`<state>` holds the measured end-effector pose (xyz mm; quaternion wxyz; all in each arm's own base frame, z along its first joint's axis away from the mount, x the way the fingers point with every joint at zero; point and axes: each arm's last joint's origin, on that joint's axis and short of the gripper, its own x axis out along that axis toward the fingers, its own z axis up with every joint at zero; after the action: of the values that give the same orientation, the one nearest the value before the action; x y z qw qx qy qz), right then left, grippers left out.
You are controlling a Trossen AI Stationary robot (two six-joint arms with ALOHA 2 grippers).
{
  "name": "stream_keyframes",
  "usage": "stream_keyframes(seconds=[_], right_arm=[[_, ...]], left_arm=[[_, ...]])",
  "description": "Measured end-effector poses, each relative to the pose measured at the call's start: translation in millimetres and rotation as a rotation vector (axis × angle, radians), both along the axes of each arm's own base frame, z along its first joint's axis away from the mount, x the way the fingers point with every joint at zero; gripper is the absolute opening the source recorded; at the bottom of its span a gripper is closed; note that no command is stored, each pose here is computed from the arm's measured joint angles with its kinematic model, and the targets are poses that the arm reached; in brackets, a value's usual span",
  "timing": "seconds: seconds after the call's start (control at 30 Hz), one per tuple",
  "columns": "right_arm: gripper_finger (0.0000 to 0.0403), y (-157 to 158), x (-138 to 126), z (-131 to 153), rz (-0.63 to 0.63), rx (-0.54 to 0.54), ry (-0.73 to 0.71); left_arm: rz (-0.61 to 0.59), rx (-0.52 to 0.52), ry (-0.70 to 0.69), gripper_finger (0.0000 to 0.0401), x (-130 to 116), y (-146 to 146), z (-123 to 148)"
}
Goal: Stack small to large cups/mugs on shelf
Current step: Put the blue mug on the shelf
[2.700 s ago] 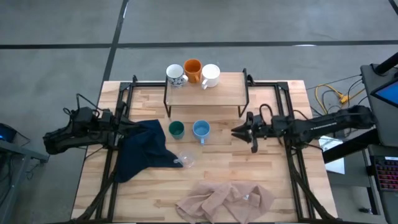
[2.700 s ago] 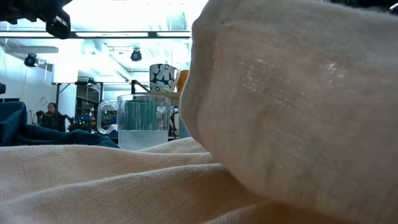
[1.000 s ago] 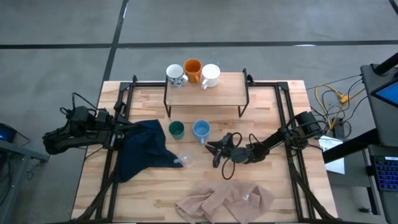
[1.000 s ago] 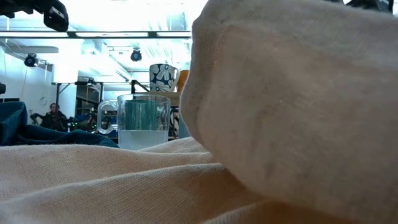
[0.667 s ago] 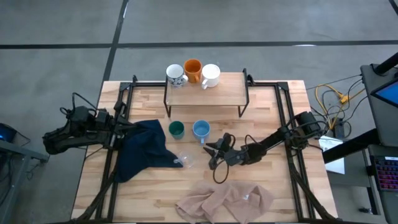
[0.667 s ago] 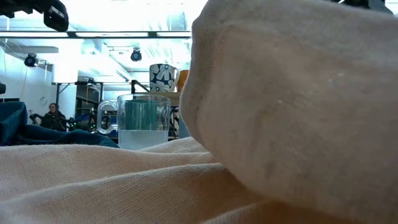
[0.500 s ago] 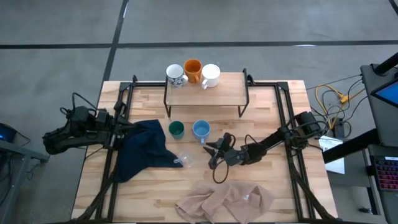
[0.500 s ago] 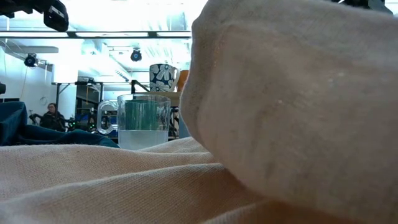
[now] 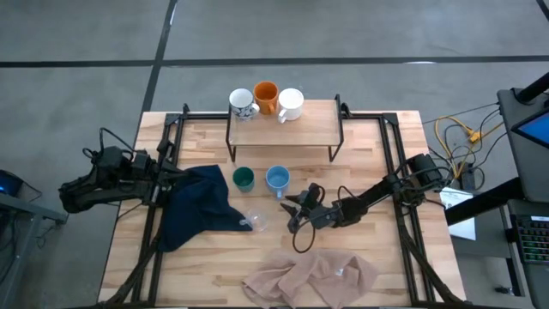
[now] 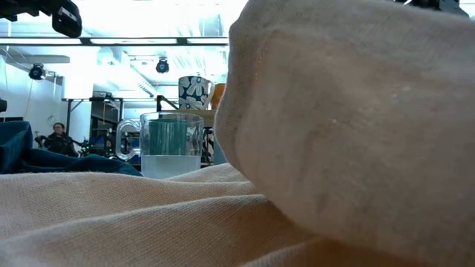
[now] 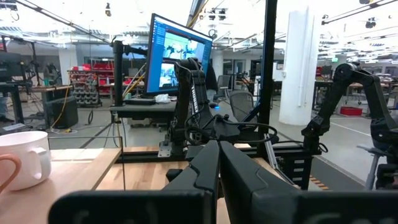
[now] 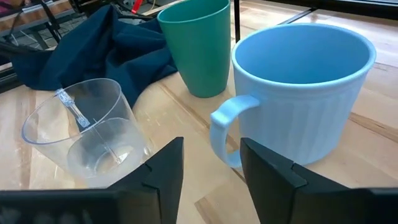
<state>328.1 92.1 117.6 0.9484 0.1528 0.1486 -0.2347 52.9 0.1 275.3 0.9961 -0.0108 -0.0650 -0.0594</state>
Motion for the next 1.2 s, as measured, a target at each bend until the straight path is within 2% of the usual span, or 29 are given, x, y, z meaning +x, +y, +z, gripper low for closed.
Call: stream_keyframes(seconds=[0.13,0.27,0.53,0.7,0.83,1.2], right_arm=[[0.0161,-0.5,-0.2,0.0,-0.015,-0.008,-0.002],[0.0162,-0.2,2.9,-13.2,-0.051,-0.012,-0.008],[0.0156,7.8,26.2,-35.5,-0.048,-0.007,-0.039],[0.0151,10.1,35.7,-34.7,-0.033,-0.045,-0.032],[0.0150,5.4,38.3,-33.8,-0.070,-0.073,-0.013],[0.0151,-7.2,42.6,-32.8,-0.108,-0.076,-0.012]], left_arm=[[0.000,0.000,0.000,0.0000,0.0,0.0,0.0],[0.000,0.000,0.000,0.0000,0.0,0.0,0.0],[-0.010,-0.023,0.002,0.0000,-0.2,-0.2,0.3],[-0.017,-0.022,0.003,0.0000,-0.2,-0.4,0.3],[-0.024,-0.024,0.003,0.0000,-0.3,-0.6,0.3],[-0.032,-0.046,0.007,0.0000,-0.1,-0.7,0.3]])
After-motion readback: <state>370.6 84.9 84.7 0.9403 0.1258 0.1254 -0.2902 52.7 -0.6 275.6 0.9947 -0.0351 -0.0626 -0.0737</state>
